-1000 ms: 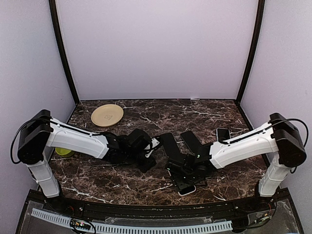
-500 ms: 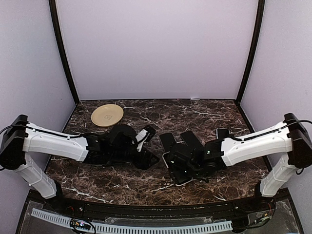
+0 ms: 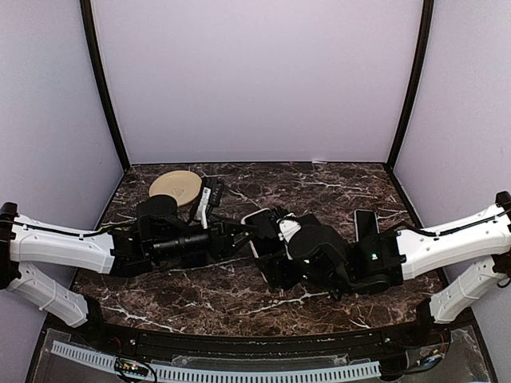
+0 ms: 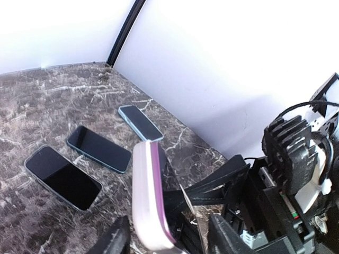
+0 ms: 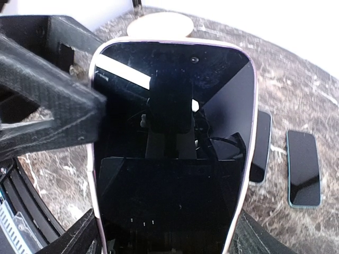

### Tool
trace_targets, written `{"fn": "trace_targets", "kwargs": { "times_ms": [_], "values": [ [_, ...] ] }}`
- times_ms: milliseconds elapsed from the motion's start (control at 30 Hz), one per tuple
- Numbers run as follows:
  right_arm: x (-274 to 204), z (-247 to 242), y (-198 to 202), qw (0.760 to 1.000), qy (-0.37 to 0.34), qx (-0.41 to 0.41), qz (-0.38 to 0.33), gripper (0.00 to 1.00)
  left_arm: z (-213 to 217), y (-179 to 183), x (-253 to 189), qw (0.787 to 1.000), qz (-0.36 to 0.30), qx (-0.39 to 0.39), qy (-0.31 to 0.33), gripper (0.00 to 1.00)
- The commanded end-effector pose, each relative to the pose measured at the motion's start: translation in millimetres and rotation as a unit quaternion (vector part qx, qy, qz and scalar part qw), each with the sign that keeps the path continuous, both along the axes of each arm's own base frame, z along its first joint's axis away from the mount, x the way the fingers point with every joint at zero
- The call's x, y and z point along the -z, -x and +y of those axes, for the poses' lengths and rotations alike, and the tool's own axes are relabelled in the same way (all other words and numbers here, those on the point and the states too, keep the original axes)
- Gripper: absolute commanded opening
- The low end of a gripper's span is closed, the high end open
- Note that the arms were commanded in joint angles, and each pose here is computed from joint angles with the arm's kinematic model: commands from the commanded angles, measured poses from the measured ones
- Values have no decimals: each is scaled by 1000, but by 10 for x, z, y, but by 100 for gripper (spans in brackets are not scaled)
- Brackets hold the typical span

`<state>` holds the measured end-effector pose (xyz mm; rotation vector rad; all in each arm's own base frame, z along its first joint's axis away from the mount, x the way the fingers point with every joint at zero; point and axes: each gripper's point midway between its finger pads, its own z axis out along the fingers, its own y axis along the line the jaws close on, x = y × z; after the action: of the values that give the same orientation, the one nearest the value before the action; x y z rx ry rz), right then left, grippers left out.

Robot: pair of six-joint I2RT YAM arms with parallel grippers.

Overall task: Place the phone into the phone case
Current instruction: Pick up the phone with the phone case at the center of the board, then pass from the right arm to the left

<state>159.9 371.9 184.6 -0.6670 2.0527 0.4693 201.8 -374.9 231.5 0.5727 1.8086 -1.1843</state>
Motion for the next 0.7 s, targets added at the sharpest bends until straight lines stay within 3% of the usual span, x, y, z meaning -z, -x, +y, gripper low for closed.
{"fn": "trace_targets", "kwargs": {
  "times_ms": [0, 267, 433, 667],
  "values": [
    [-328, 104, -48, 998, -48, 6, -49, 42, -26, 39, -250, 999, -11, 10, 39, 47],
    [-342, 165, -36, 997, -40, -4, -58, 41, -199, 139, -239, 998, -7, 52, 38, 29],
    [-338, 187, -18, 997, -31, -14, -65, 41, -205, 123, -252, 998, -17, 50, 37, 22],
    [-327, 167, -12, 997, -30, -16, -67, 42, -221, 141, -233, 997, -24, 58, 33, 0]
  ]
}}
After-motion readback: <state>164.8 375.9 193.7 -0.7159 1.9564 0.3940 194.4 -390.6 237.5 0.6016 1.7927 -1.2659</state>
